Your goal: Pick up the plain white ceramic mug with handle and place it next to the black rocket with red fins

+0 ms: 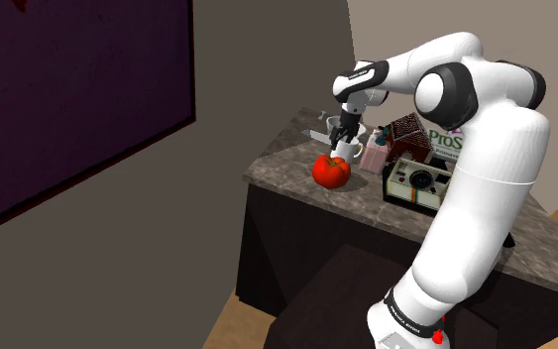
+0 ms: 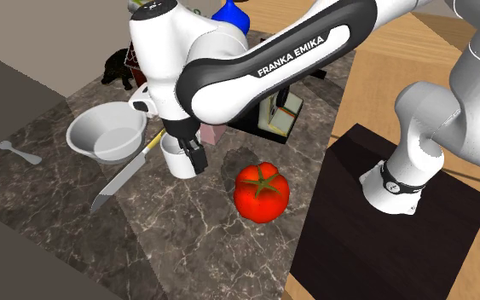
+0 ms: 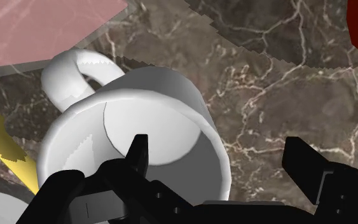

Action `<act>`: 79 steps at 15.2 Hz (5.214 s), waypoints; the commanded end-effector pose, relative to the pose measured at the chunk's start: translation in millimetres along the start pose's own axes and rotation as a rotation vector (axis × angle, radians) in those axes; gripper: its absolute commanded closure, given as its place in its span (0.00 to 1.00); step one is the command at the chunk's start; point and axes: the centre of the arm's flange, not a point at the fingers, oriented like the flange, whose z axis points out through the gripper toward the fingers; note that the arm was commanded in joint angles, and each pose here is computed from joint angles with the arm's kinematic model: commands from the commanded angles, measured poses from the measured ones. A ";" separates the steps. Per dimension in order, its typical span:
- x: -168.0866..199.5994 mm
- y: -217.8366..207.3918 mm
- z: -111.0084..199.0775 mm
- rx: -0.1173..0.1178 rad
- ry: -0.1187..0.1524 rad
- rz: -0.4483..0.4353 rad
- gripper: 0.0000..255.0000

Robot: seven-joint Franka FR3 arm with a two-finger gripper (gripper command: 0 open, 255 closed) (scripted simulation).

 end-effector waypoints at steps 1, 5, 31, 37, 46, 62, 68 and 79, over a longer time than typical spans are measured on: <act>0.2 1.0 2.4 0.000 0.001 0.000 0.00; 0.2 1.0 2.4 0.000 0.001 0.000 0.00; -0.3 1.0 -71.5 0.000 0.001 0.000 1.00; -0.6 1.0 -103.2 0.000 0.001 0.000 1.00; -0.9 1.0 -150.7 0.000 0.001 0.000 1.00; -143.8 27.8 -174.4 0.000 0.001 0.000 1.00; -221.7 42.4 -173.9 0.000 0.001 0.000 1.00; -364.4 69.2 -173.1 0.000 0.001 0.000 1.00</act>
